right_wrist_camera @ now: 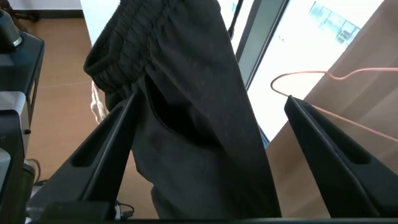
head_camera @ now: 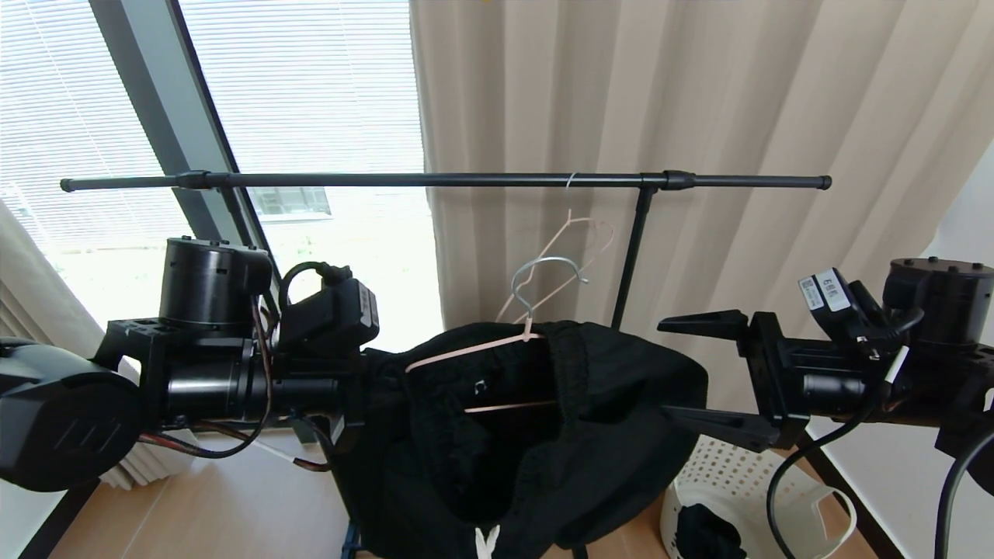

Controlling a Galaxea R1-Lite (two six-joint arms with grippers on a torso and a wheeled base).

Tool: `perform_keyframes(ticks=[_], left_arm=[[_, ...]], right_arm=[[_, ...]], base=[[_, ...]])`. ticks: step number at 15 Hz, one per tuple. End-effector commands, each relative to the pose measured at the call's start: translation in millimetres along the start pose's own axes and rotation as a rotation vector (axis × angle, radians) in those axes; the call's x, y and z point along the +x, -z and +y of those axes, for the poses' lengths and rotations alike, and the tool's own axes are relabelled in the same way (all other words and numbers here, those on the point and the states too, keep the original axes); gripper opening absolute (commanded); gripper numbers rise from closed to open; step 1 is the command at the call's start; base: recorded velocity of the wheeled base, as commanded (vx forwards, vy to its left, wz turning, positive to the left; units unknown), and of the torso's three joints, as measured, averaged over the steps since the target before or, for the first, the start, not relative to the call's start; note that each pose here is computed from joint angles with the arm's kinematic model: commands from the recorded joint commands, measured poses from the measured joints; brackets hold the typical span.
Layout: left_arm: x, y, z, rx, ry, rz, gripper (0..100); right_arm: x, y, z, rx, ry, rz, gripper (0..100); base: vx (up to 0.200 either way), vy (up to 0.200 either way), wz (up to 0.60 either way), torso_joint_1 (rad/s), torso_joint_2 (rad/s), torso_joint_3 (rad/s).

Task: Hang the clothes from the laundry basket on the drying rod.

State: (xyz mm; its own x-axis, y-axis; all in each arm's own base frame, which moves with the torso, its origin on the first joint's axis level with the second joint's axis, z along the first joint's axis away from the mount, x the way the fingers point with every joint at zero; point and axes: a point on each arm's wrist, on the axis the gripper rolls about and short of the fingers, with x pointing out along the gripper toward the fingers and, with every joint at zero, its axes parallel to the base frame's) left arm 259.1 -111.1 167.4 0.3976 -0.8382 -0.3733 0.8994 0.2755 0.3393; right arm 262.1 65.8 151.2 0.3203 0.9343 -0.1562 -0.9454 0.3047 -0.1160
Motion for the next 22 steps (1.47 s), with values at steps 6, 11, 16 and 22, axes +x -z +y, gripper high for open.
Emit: perform_keyframes(ticks=[6,11,16,22], left_arm=[[-28.6,-2.7,-10.0,-0.035,-0.056,-0.005,0],[-33.8,-4.6,-10.5,-0.03,-0.071,-0.009,0],[-36.8,-6.7,-11.7,-0.028,-0.077,-0.014,0],[-38.4,-8.0,-12.5,-0.024,-0.079,-0.018,0]], right_arm=[[-9.9,15.5,-26.9,0.038,0.071,0.02,100],[-5.8,36.6,-37.8,0.036,0.077,0.029,100],[1.2,58.9,-43.4,0.052,0.059,0.056,100],[7.8,74.3,-46.7,0.086,0.044,0.075,100]], base=[[0.0,0.0,0.0,0.0,0.0,0.0],[0.0,0.0,0.0,0.0,0.0,0.0],[0.0,0.0,0.0,0.0,0.0,0.0],[0.0,0.0,0.0,0.0,0.0,0.0]])
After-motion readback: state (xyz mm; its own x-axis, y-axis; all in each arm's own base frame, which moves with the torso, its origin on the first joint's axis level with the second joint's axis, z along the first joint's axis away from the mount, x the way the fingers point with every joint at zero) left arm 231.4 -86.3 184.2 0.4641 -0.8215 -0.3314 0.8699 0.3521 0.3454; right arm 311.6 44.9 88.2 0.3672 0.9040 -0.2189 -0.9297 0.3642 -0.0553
